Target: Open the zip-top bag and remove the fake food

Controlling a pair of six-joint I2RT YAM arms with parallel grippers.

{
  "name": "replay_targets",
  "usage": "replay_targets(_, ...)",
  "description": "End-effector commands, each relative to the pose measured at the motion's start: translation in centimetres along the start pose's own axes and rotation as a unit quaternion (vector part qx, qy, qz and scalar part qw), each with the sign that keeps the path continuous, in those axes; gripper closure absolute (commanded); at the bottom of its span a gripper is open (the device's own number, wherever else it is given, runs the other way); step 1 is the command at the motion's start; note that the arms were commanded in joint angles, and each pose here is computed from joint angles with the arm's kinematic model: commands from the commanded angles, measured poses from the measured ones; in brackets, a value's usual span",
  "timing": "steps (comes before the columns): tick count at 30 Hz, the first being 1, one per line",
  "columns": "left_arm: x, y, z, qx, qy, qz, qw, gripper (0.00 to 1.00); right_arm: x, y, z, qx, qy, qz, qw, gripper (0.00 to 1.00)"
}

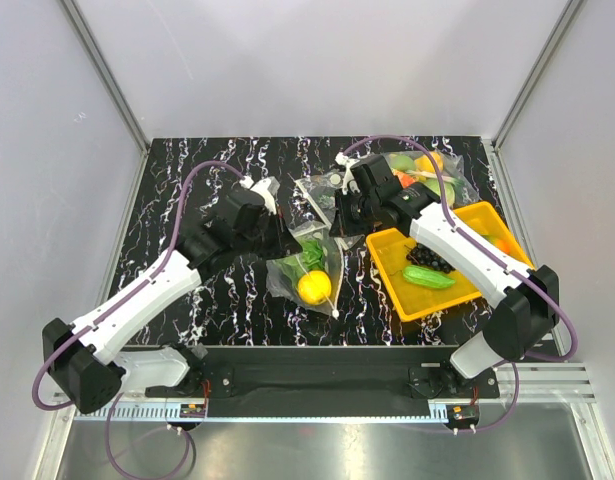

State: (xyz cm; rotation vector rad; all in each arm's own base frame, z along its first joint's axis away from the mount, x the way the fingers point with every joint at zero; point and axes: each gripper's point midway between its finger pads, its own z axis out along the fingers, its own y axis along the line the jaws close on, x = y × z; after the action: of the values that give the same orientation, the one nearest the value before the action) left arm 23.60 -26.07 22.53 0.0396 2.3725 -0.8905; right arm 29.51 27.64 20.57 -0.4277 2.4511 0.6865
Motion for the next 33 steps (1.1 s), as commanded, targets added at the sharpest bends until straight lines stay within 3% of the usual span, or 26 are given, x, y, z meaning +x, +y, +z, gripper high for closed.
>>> replay_targets(1,0.0,-1.1,-2.2,0.018,0.008,0.014,1.0,1.0,-1.3,-2.8,-0.9,0.065,-0.024,-0.002,0.998,1.0)
replay_targets(7,0.4,-0.3,-3.1,-0.004,0.018,0.029,0.999,1.0,-1.9,-5.8,-1.1,0.106,-0.033,0.023,0.994,1.0)
replay_targets(12,0.8,0.0,-1.2,0.0,0.038,0.046,0.998,1.0,-3.1,-5.9,-1.2,0.093,-0.044,0.018,0.995,0.99)
replay_targets(15,0.9,-0.8,0.6,0.023,0.05,0.049,0.997,1.0,-3.6,-4.6,-1.8,0.064,-0.047,0.003,0.997,0.79)
replay_targets(16,0.7,-1.0,1.0,0.026,0.05,0.049,0.997,1.0,-3.7,-4.3,-2.2,0.056,-0.048,0.002,0.997,0.62)
replay_targets(18,-0.1,-1.7,1.9,0.033,0.046,0.054,0.997,1.0,-3.6,-3.5,-3.2,0.039,-0.052,-0.001,0.998,0.48)
replay_targets(19,-0.4,-1.9,2.2,0.036,0.045,0.056,0.997,1.0,-3.5,-3.2,-3.6,0.034,-0.054,-0.002,0.998,0.46)
replay_targets(25,-1.7,-3.3,4.1,0.054,0.052,0.065,0.995,1.0,-1.8,-0.8,-6.7,-0.026,-0.064,-0.021,0.997,0.43)
replay_targets(33,-1.0,-2.9,4.6,0.057,0.068,0.058,0.994,1.0,3.1,0.2,-4.9,-0.083,-0.005,-0.013,0.996,0.48)
